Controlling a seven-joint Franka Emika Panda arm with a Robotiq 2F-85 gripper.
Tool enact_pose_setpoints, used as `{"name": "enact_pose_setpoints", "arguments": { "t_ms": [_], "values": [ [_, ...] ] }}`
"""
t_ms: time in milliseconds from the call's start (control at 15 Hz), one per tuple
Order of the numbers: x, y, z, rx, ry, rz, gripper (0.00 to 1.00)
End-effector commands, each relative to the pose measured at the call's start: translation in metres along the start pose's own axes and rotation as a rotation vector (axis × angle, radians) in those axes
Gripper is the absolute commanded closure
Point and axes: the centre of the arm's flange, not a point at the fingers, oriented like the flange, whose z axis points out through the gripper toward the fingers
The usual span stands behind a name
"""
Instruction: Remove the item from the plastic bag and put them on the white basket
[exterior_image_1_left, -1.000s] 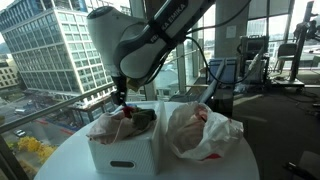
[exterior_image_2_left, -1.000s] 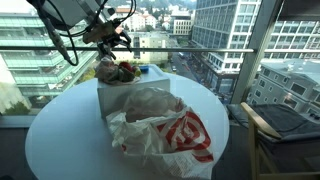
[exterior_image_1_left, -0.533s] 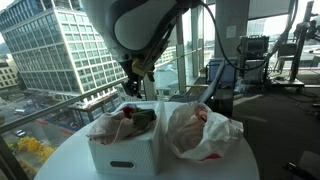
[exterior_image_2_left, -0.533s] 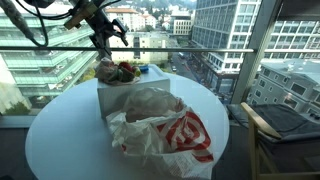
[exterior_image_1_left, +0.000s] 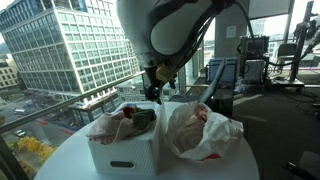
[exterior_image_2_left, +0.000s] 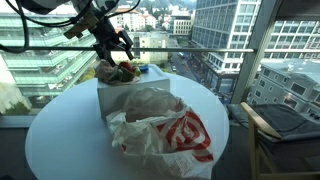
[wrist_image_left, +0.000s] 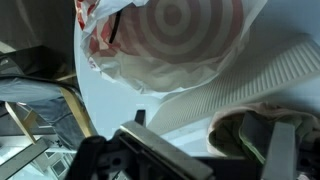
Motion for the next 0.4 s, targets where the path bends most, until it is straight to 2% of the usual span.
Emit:
{"name": "enact_pose_setpoints", "arguments": {
  "t_ms": [0, 67, 133, 333],
  "values": [
    [-0.038, 0.024, 0.012, 0.031, 0.125, 0.069, 0.0],
    [-0.043, 0.028, 0.017, 0.039, 0.165, 0.076, 0.0],
    [-0.016, 0.015, 0.016, 0.032, 0.082, 0.047, 0.0],
    [-0.029, 0.022, 0.023, 0.044, 0.117, 0.059, 0.0]
  ]
}}
